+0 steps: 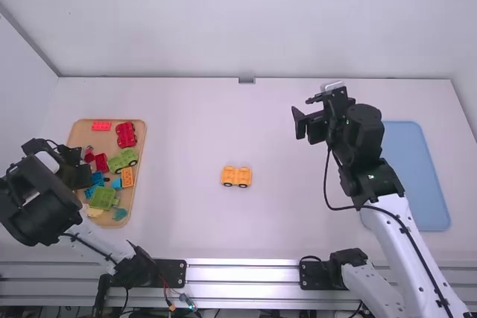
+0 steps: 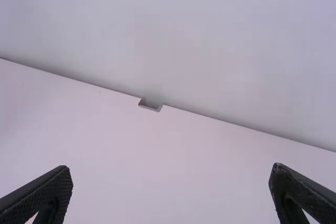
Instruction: Assemble lego blocks to make yellow taxi
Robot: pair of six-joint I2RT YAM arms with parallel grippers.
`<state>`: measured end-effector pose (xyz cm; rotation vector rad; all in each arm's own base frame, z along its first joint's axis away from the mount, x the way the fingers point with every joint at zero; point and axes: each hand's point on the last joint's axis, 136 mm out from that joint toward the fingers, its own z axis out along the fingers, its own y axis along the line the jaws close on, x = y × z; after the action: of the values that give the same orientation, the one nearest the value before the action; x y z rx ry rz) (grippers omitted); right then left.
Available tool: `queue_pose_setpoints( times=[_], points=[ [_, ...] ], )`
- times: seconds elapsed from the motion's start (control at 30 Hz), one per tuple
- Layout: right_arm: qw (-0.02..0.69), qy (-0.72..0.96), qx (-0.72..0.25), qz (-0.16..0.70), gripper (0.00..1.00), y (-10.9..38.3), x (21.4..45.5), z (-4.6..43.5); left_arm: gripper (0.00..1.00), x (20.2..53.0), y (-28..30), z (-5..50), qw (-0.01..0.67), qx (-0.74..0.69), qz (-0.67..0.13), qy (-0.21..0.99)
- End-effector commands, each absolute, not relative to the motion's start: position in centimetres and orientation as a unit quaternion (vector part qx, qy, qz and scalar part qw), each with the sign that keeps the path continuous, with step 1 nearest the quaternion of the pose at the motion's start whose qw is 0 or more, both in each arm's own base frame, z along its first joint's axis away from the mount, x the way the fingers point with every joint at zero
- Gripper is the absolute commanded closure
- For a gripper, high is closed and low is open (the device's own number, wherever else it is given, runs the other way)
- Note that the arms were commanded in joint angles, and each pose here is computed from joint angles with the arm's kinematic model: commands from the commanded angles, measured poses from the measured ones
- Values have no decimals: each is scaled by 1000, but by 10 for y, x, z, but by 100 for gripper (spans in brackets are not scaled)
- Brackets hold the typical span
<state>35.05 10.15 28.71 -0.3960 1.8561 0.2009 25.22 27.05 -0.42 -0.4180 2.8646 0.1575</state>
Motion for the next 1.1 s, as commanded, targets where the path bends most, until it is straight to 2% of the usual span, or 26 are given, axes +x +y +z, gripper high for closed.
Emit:
queue_pose_setpoints(
  times=[0.0, 0.37, 0.53, 0.83, 1.07],
  points=[
    [598, 777, -172, 92, 2, 106, 348, 310, 60, 248, 266, -10, 117, -151, 42, 981],
    [599, 770, -200, 89, 1, 119, 344, 310, 59, 254, 265, -11, 132, -151, 33, 979],
    [600, 772, -194, 85, 1, 114, 346, 310, 67, 250, 264, -17, 120, -160, 32, 979],
    [599, 771, -196, 87, 1, 116, 345, 310, 63, 254, 268, -19, 125, -160, 40, 978],
    [601, 770, -198, 89, 1, 117, 345, 312, 64, 255, 268, -23, 126, -162, 38, 978]
  ],
)
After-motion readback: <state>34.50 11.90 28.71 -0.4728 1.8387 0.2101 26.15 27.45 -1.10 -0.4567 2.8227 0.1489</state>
